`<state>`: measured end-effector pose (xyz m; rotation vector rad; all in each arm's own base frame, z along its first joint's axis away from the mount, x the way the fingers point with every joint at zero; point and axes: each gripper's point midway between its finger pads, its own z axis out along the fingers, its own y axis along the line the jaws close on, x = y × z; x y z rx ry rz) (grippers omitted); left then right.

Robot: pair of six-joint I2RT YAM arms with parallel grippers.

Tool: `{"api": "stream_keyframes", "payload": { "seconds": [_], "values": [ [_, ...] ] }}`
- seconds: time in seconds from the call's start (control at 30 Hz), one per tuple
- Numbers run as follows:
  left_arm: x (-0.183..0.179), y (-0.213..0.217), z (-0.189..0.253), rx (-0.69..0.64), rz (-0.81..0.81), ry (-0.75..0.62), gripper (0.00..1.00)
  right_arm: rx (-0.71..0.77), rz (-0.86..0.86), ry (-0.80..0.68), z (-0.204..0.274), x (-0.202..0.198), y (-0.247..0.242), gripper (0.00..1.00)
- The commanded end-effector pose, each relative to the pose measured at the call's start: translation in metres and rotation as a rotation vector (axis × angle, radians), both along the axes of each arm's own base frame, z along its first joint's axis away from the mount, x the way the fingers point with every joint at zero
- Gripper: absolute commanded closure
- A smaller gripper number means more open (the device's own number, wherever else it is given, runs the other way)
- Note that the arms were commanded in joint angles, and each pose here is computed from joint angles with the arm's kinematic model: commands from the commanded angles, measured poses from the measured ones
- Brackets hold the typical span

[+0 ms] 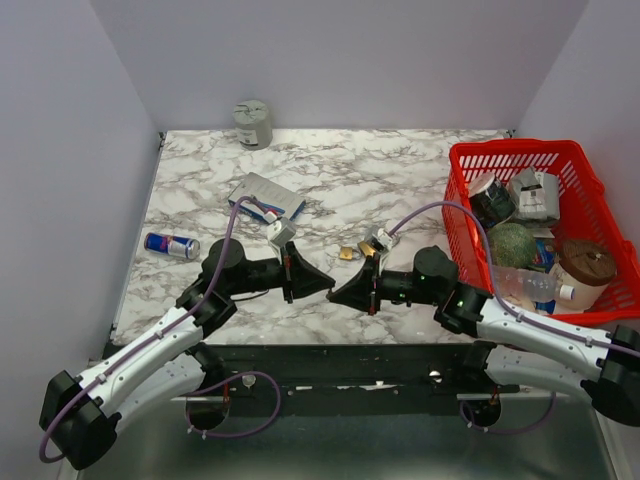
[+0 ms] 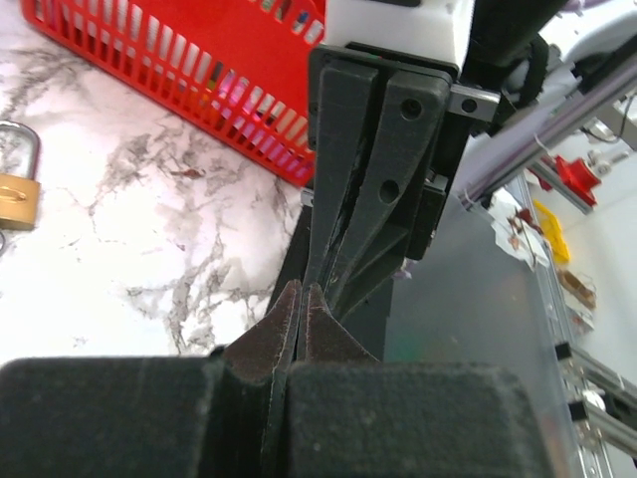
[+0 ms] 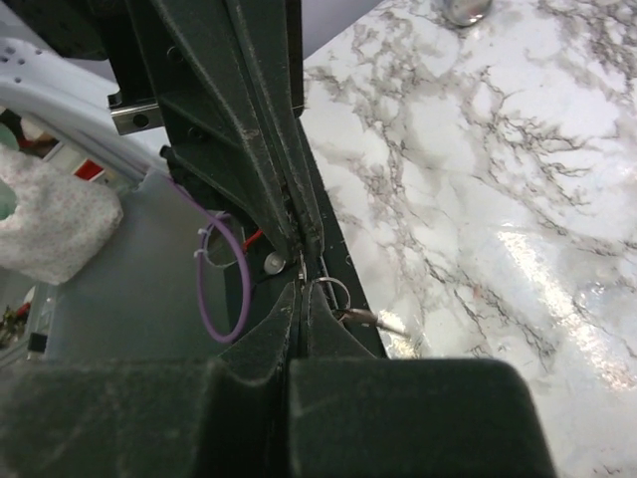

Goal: Unlock with the key

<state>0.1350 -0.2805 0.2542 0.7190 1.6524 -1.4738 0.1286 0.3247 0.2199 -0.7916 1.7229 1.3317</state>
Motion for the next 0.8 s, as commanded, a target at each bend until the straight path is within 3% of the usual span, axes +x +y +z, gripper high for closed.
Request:
{"api": "stream_keyframes", "payload": {
  "seconds": [0.0,0.13,0.17,0.23,0.27,0.37,0.57,0.7,0.77],
  "values": [
    [-0.021,0.000,0.007,0.006,-0.131,-0.029,1.00,0.059,0.112,-0.013,0.010,-0.016,0.008,0.99],
    [-0.024,0.001,0.006,0.007,-0.143,-0.023,1.00,0.064,0.097,0.001,0.008,-0.015,0.008,0.99],
    [-0.023,0.001,0.006,0.009,-0.142,-0.021,0.95,0.066,0.088,0.003,0.008,-0.014,0.006,0.99],
    [-0.019,0.000,0.005,0.014,-0.119,-0.019,0.60,0.074,0.025,0.011,0.009,-0.005,0.004,0.99],
    [-0.017,0.001,0.004,0.021,-0.105,-0.028,0.35,0.067,-0.008,0.018,0.005,-0.001,0.001,0.99],
    [-0.003,0.001,0.001,0.046,-0.035,-0.042,0.15,0.060,-0.099,0.012,0.004,0.015,-0.007,0.99],
    [0.026,0.004,-0.012,0.155,0.076,-0.105,0.12,0.049,-0.207,0.021,-0.011,0.042,-0.039,0.99],
    [0.084,0.027,-0.058,0.409,0.356,-0.092,0.12,0.069,-0.312,0.012,-0.011,0.055,-0.072,0.99],
    [0.090,0.024,-0.079,0.509,0.325,-0.058,0.12,0.087,-0.350,-0.014,-0.007,0.054,-0.087,0.99]
  ]
}}
